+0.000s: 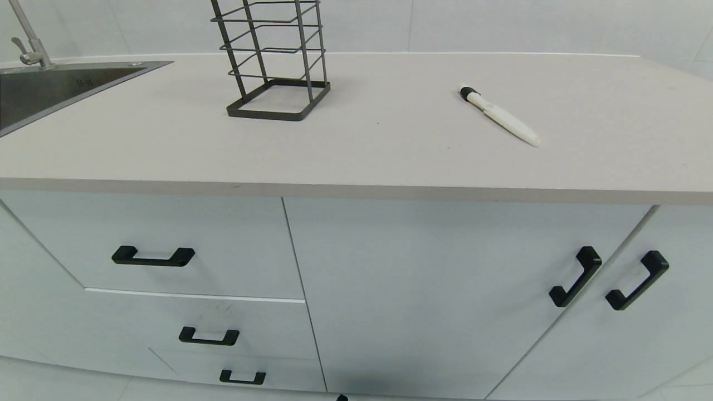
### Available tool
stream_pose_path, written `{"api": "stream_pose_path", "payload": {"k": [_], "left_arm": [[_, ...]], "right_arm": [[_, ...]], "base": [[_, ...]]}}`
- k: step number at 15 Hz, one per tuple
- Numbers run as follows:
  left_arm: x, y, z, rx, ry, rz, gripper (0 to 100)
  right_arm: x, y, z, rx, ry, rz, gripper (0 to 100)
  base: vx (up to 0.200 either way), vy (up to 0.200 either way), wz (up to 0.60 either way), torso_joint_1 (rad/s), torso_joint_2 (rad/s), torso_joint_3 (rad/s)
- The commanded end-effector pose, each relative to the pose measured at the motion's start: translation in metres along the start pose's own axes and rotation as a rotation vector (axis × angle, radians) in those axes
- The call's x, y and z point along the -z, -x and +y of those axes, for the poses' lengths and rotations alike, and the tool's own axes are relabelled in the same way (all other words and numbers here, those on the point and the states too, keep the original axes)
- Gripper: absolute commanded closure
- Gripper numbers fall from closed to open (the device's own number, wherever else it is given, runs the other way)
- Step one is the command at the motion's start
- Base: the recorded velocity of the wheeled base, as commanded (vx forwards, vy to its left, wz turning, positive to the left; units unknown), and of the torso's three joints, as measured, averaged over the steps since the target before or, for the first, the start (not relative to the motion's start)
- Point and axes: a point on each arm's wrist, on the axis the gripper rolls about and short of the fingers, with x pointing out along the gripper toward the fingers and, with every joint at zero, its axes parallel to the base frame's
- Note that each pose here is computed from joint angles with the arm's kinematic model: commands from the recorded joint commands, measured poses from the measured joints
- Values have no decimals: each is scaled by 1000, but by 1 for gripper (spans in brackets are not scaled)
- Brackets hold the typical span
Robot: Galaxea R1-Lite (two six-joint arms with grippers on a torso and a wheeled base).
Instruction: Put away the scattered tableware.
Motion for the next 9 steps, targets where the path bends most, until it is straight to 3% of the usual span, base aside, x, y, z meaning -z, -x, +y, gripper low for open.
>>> {"api": "stream_pose_path", "payload": {"k": [1,5,9], "left_arm": [[0,0,0,0,1,2,0],[0,0,0,0,1,2,0],[0,0,0,-2,1,2,0]], "right_arm": [[0,0,0,-1,0,1,0],[0,0,0,1,1,1,0],[0,0,0,1,1,1,0]], "base": [[0,0,0,0,0,0],[0,0,0,18,-30,-5],[0,0,0,211,-100,-96]]}}
